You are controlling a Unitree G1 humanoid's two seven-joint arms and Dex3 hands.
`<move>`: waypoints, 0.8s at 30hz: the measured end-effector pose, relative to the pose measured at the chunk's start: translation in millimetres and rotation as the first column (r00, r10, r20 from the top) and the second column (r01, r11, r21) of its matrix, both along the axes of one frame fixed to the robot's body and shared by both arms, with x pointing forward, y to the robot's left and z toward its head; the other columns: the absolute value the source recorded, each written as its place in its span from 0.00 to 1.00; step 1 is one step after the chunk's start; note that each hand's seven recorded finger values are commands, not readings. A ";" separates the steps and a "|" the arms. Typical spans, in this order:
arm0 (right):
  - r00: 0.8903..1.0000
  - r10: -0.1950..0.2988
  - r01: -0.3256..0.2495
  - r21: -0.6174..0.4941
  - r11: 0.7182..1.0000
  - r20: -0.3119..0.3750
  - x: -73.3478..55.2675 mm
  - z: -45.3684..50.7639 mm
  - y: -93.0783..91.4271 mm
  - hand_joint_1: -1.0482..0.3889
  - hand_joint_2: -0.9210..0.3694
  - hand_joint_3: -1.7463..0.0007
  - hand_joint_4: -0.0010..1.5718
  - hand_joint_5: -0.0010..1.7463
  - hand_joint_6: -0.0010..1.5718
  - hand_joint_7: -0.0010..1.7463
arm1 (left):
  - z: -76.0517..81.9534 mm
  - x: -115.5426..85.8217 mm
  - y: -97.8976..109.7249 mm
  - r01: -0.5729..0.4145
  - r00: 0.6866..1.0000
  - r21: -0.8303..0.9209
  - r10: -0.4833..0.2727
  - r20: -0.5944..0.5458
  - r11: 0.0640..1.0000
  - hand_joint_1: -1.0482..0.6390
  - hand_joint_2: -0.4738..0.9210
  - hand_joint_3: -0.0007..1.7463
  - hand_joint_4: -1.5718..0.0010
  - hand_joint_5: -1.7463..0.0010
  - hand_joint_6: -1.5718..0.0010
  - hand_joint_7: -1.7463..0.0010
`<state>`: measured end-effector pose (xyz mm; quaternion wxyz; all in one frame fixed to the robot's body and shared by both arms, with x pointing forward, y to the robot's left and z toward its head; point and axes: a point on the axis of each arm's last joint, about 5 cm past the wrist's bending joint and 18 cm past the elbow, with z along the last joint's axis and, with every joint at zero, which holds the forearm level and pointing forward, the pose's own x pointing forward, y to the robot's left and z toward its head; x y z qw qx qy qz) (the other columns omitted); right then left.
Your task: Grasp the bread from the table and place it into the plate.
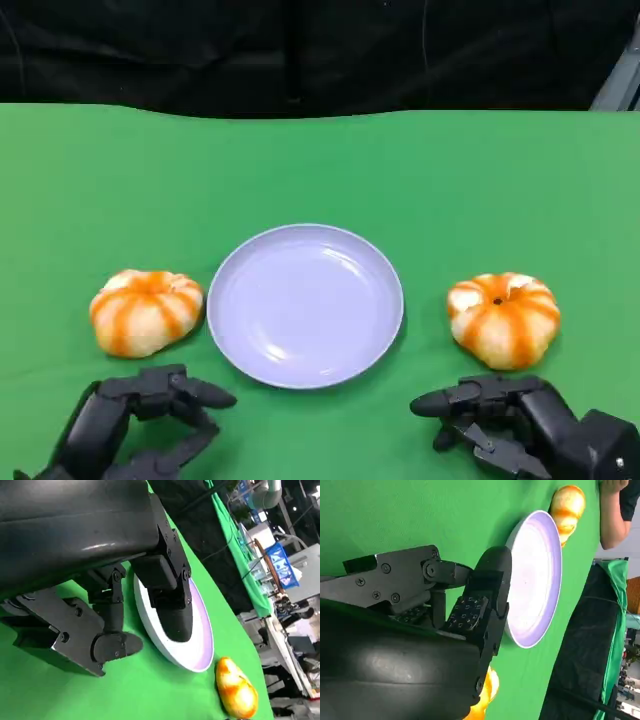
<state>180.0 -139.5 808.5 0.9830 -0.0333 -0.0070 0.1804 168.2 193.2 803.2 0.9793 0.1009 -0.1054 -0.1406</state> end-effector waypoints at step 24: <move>1.000 0.003 -0.003 -0.003 1.000 0.004 0.4 -0.6 0.3 0.69 0.00 0.78 0.51 0.66 0.75 0.10 | 5.6 3.9 5.9 -0.124 0.991 -0.054 0.127 0.051 0.991 0.25 1.00 0.08 0.67 1.00 0.82 1.00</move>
